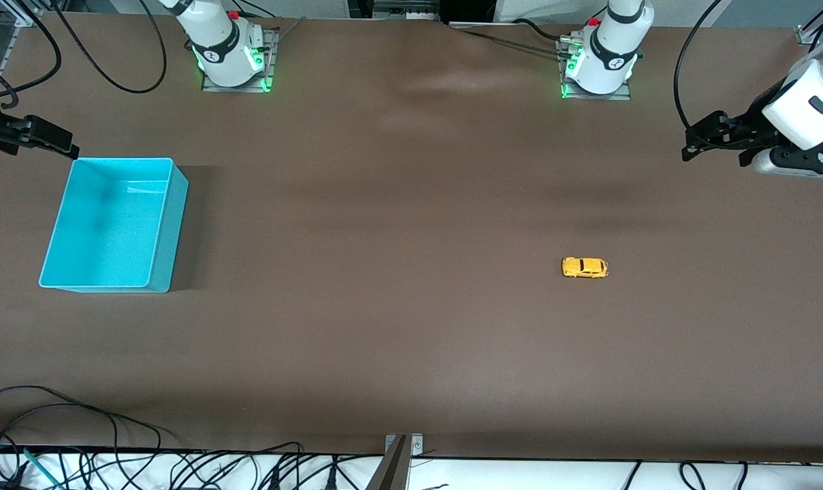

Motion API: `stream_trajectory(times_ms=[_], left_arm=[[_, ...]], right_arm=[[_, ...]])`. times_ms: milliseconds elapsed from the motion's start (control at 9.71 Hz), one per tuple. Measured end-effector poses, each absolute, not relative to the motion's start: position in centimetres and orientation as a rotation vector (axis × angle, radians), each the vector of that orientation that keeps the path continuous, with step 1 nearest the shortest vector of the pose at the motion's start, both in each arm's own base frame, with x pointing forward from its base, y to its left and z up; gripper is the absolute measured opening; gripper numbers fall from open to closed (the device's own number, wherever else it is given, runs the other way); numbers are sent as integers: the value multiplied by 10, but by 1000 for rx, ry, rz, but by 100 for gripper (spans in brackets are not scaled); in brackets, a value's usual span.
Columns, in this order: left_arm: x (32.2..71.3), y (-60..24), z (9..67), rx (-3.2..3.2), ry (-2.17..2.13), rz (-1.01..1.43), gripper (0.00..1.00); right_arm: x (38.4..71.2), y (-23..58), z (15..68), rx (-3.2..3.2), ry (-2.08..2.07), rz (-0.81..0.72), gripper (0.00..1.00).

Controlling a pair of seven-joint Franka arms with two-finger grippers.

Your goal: Wind up and store yellow beetle car

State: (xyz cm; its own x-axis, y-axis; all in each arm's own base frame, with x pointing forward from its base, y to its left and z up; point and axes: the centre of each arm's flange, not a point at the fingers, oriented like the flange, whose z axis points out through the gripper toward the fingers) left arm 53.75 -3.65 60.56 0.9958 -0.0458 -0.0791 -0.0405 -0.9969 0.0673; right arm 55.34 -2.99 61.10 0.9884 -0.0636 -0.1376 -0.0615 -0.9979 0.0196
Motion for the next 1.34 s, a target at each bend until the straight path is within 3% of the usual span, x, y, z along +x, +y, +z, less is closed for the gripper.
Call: stream_trajectory(times_ms=[1338], left_arm=[[539, -27, 604, 3153, -66, -130, 100]], right_arm=[[551, -26, 608, 3118, -65, -261, 100]])
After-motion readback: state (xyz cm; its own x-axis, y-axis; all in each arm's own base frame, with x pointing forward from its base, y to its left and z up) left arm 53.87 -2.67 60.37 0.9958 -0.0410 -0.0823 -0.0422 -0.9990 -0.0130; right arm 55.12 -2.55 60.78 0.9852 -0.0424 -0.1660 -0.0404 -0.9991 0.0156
